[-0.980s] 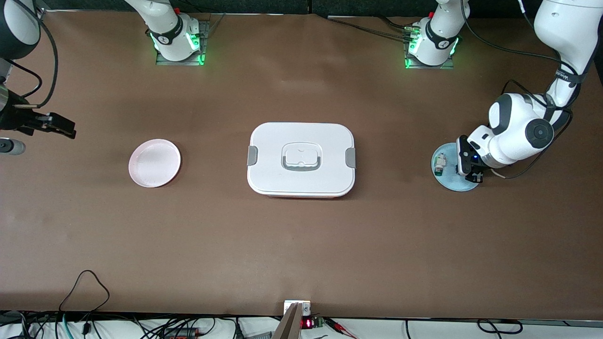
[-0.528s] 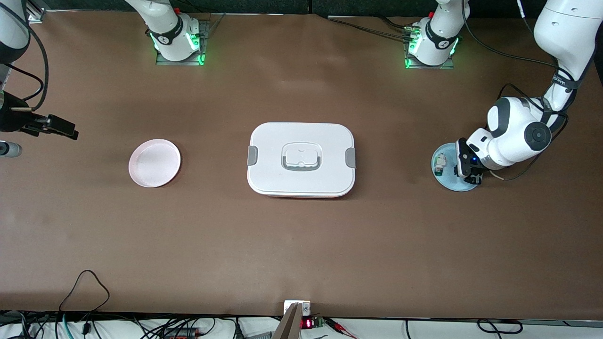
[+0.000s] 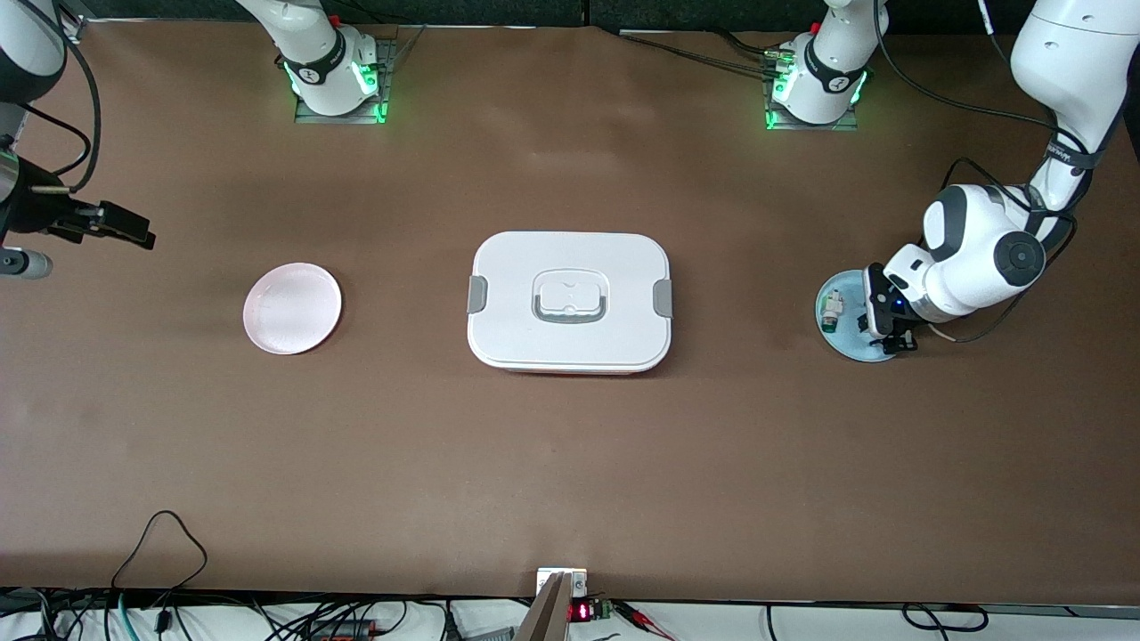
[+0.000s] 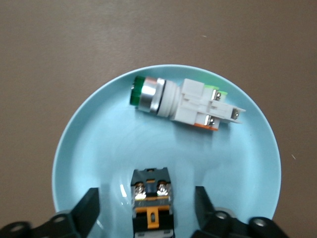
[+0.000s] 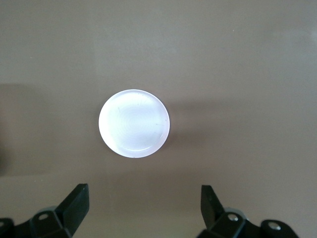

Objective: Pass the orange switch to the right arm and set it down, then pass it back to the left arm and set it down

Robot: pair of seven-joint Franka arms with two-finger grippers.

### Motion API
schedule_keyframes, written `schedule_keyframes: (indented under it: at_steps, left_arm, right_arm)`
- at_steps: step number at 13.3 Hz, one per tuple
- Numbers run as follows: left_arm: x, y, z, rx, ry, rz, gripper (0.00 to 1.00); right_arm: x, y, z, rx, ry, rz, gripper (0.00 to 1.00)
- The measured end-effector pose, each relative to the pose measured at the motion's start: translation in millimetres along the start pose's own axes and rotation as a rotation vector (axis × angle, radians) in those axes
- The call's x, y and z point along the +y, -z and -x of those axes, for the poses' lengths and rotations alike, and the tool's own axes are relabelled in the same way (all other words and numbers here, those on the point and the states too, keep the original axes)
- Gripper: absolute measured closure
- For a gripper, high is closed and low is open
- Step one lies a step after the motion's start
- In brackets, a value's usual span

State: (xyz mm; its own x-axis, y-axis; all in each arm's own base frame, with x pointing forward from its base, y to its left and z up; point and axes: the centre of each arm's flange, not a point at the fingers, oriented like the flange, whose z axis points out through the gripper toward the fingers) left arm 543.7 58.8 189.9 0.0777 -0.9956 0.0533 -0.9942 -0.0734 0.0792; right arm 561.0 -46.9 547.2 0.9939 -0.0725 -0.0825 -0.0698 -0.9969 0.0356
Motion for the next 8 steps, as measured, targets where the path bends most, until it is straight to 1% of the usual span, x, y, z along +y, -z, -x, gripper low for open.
schedule_keyframes:
  at_steps: [1, 3, 4, 7, 8]
  left_arm:
    - [-2.5, 10.0, 0.5, -0.010, 0.033, 0.024, 0.00]
    - [-12.8, 48.0, -1.1, -0.039, 0.104, 0.060, 0.00]
    - [-19.4, 74.3, -2.8, -0.056, 0.151, 0.065, 0.00]
    - [-32.8, 149.2, -5.6, -0.103, 0.346, 0.081, 0.00]
    - [-36.4, 172.0, -6.2, -0.112, 0.387, 0.078, 0.00]
  right_arm:
    - [-1.8, 4.0, 3.5, 0.007, 0.002, 0.000, 0.00]
    - [-5.2, 11.7, 6.9, 0.022, 0.011, 0.002, 0.00]
    - [-5.9, 14.5, 7.0, 0.028, 0.019, 0.003, 0.00]
    - [-6.2, 17.1, 6.6, 0.034, 0.033, 0.003, 0.00]
    - [-6.7, 17.5, 6.6, 0.035, 0.035, 0.003, 0.00]
